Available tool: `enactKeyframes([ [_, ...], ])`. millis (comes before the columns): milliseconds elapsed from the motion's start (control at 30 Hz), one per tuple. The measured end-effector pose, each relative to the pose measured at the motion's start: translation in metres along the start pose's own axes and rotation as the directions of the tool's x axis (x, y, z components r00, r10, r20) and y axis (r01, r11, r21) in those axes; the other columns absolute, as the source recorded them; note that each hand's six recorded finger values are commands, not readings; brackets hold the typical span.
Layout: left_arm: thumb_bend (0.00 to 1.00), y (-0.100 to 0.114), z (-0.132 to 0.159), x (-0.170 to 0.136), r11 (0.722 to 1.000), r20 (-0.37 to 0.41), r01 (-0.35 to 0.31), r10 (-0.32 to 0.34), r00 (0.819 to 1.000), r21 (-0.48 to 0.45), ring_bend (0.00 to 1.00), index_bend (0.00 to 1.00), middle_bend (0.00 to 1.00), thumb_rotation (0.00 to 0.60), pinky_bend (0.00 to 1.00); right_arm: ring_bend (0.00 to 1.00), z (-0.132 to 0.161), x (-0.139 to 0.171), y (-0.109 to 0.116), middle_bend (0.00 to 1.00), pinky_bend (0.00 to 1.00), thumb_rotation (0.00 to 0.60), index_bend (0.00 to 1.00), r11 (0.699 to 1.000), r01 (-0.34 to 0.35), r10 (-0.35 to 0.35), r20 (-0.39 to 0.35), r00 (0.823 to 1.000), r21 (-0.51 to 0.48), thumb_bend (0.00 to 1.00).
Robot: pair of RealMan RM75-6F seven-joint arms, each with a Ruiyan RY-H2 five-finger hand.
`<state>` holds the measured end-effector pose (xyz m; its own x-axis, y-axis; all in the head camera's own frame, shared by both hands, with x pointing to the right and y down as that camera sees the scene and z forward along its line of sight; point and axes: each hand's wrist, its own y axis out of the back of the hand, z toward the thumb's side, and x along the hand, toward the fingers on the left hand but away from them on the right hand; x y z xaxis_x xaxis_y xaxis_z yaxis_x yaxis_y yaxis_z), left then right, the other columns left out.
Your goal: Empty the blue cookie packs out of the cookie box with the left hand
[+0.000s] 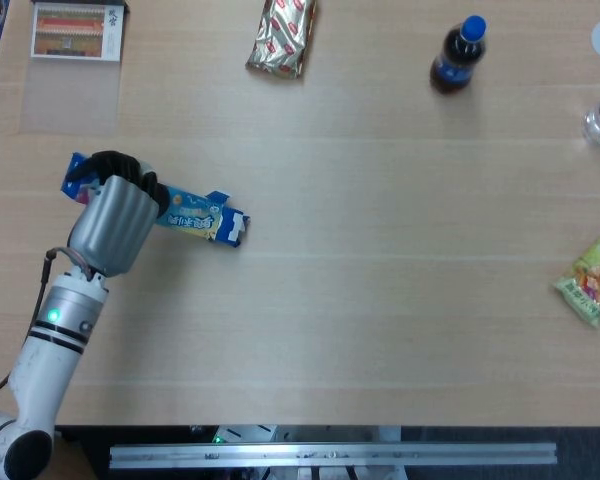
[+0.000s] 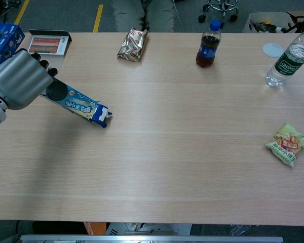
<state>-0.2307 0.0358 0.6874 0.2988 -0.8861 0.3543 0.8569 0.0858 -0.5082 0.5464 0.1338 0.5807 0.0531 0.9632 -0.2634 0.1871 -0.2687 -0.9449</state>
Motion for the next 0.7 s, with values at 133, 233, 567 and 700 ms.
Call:
enactKeyframes([
  [133,0.27,-0.001,-0.010,0.001,1.000,-0.022,-0.002,0.002,1.000,0.003,0.36,0.25,0.37,0.600,0.57,0.32,0.000,-0.001,-0.001,0.36,0.40,0.600,0.37,1.000,-0.002,0.002,-0.004,1.000,0.000,0.26],
  [233,0.27,-0.006,-0.019,0.002,1.000,-0.040,0.013,-0.013,0.999,-0.002,0.36,0.25,0.37,0.600,0.57,0.32,0.001,-0.001,-0.001,0.36,0.40,0.600,0.37,1.000,-0.002,0.002,-0.005,1.000,-0.001,0.26],
  [567,0.27,-0.028,-0.037,0.002,0.996,-0.076,0.084,-0.087,0.993,-0.044,0.36,0.25,0.37,0.600,0.57,0.32,0.002,-0.002,-0.004,0.36,0.40,0.600,0.37,1.000,-0.010,0.010,-0.009,1.000,0.001,0.26],
  [700,0.27,-0.029,-0.042,0.001,0.996,-0.086,0.079,-0.083,0.993,-0.046,0.36,0.25,0.37,0.600,0.56,0.32,0.003,-0.002,-0.004,0.36,0.40,0.600,0.37,1.000,-0.012,0.012,-0.011,1.000,0.003,0.26],
])
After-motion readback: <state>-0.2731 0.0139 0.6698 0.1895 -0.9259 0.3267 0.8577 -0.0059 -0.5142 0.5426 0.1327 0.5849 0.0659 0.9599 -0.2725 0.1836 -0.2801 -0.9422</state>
